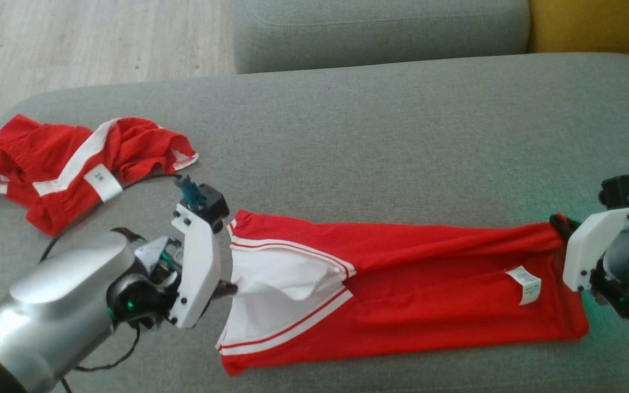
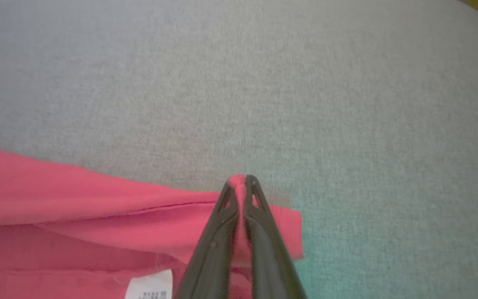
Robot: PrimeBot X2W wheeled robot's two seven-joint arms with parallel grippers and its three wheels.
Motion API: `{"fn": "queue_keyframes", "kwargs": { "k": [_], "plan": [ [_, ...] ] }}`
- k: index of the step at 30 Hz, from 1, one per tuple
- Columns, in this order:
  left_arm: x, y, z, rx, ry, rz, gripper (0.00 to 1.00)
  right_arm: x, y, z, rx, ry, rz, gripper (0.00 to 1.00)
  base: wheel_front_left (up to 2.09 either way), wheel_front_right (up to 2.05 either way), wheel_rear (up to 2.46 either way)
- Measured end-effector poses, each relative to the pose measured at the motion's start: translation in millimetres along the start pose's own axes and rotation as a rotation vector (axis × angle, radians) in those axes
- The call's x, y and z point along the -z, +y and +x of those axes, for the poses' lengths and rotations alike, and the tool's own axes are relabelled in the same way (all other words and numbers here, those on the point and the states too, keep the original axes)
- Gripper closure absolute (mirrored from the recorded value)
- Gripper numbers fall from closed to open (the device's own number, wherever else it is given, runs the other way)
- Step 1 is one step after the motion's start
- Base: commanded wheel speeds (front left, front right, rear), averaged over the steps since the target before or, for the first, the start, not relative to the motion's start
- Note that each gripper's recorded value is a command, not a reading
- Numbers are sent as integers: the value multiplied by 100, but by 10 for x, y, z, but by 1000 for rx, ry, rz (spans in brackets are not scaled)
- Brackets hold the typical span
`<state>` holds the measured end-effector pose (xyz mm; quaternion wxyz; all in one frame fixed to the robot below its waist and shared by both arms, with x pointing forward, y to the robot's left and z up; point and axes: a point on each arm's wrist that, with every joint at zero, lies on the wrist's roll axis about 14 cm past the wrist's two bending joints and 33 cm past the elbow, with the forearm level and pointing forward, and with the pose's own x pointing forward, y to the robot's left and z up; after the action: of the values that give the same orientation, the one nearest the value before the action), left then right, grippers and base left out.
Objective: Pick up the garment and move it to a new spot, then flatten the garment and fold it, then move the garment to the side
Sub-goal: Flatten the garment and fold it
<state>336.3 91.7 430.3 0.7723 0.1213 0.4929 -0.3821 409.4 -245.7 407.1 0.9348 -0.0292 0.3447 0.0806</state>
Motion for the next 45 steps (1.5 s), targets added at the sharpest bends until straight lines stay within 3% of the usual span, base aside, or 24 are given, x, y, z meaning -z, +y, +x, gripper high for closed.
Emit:
{"fn": "queue_keyframes", "kwargs": {
  "k": [2,5,6,7,8,9,10,16,19,22,30,34,39,41,45],
  "plan": [
    [25,-40,29,15,14,2,100,94,-6,-7,0,40,-16,95,0,0,0],
    [78,-77,73,32,39,0,100,191,16,-8,-9,83,-29,68,0,0,0],
    [104,-95,90,39,47,-5,100,226,21,-11,-11,99,-34,43,0,0,0],
    [126,-115,104,48,51,-12,100,254,26,-15,-12,113,-38,0,0,0,0],
    [149,-133,117,53,56,-15,67,280,33,-20,-15,125,-47,0,0,0,0],
    [176,-148,127,56,64,-16,3,303,37,-28,-16,136,-55,0,0,0,0],
    [200,-163,131,59,71,-18,0,311,42,-37,-18,142,-59,0,0,0,0],
    [145,-217,63,55,20,-17,0,245,-61,-158,-2,125,-91,0,0,0,0],
    [4,-180,-14,34,-66,-20,0,55,-160,-222,15,44,-67,0,0,0,0],
    [-252,-88,-146,-25,-217,-20,0,-248,-176,-280,11,-97,-15,0,0,0,0],
    [-953,237,-775,-272,-827,-99,0,-984,-102,-564,-28,-512,167,0,0,0,0],
    [-863,396,-1005,-428,-1040,-177,0,-874,-68,-643,-30,-605,261,0,0,0,0],
    [-566,475,-992,-536,-1081,-307,0,-862,-85,-753,-12,-690,302,0,0,0,0],
    [-544,474,-1070,-587,-1125,-312,0,-878,-55,-793,-8,-731,326,0,0,0,0],
    [-481,404,-1171,-655,-1210,-364,0,-486,76,-739,16,-688,365,0,0,0,0]
  ]
}}
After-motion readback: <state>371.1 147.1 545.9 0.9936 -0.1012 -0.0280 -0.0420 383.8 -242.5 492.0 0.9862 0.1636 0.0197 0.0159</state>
